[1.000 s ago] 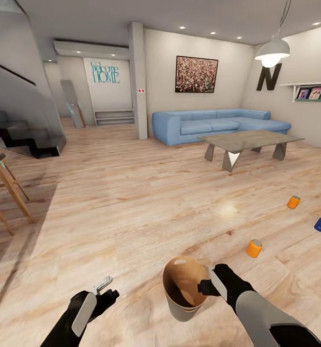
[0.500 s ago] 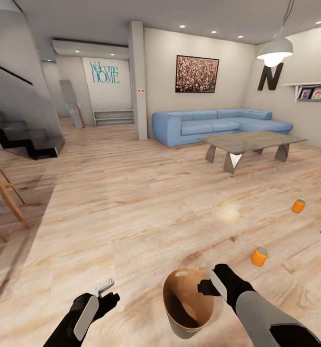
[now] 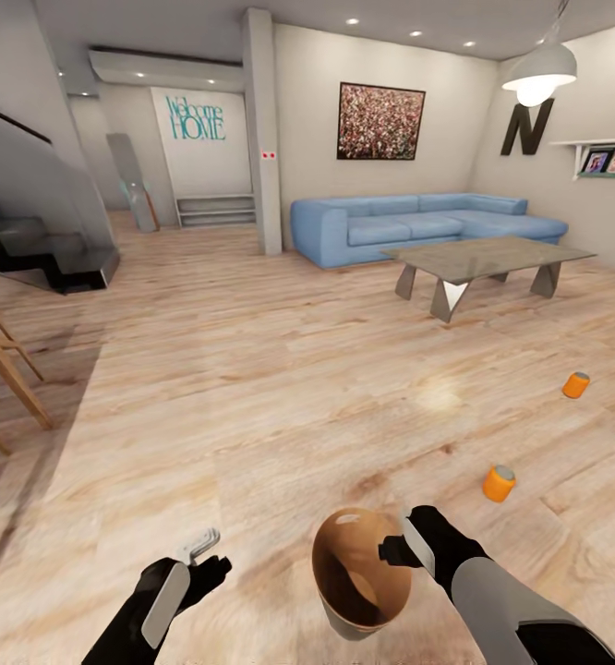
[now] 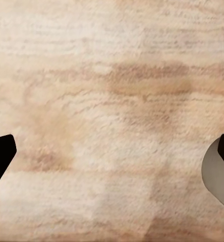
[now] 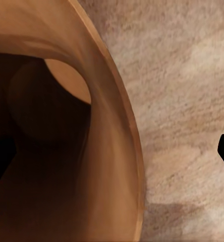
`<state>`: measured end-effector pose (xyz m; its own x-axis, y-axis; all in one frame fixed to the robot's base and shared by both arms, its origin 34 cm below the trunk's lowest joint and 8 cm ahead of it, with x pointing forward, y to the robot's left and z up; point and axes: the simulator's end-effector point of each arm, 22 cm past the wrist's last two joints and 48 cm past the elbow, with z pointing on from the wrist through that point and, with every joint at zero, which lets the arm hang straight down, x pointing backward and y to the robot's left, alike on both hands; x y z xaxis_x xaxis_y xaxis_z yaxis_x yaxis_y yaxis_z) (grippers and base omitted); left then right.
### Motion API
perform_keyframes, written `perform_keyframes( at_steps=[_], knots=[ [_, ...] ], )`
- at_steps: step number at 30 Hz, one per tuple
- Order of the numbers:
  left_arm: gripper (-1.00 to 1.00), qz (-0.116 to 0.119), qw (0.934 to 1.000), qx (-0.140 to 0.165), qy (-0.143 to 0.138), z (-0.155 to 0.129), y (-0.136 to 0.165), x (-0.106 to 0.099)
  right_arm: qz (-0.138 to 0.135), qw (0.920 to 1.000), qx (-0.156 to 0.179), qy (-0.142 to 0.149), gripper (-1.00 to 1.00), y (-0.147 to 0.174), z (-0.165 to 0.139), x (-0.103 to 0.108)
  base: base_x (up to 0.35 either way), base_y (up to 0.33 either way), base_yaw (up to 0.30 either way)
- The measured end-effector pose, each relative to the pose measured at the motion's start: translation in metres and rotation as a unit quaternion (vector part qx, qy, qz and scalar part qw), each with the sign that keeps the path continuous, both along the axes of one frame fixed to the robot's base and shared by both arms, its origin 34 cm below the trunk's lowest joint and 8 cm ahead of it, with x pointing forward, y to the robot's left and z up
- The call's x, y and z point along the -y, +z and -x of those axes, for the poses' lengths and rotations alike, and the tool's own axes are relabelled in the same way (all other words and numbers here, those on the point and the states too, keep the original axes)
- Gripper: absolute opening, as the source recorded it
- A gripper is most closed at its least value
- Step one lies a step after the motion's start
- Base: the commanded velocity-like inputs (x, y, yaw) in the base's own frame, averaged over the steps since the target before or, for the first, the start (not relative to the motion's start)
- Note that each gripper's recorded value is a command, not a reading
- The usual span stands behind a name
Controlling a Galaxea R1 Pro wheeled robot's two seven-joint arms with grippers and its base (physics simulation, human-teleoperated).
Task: Put the three can of soda from the living room inside the tash can in the kitchen.
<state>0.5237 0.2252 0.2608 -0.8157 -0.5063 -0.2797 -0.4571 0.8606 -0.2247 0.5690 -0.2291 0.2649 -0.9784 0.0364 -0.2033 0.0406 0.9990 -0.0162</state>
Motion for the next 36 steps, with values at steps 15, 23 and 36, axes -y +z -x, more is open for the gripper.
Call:
perform_keyframes(
  at_steps=[15, 23, 36],
  knots=[
    [1.0, 0.004, 0.9995, -0.03, 0.0, 0.014, -0.027, 0.003, 0.0, 0.9995, -0.03, 0.0, 1.0, -0.031, 0.015, 0.0, 0.0, 0.0, 0.0],
    [1.0, 0.004, 0.9989, -0.046, -0.001, 0.023, -0.042, 0.004, -0.001, 0.9989, -0.046, 0.0, 1.0, -0.047, 0.024, -0.001, 0.0, 0.0, 0.0],
    [1.0, 0.0, 0.9988, -0.05, -0.001, 0.025, -0.046, 0.001, -0.007, 0.9997, -0.024, -0.001, -1.0, -0.04, 0.004, -0.003, 0.0, 0.0, 0.0]
  ],
)
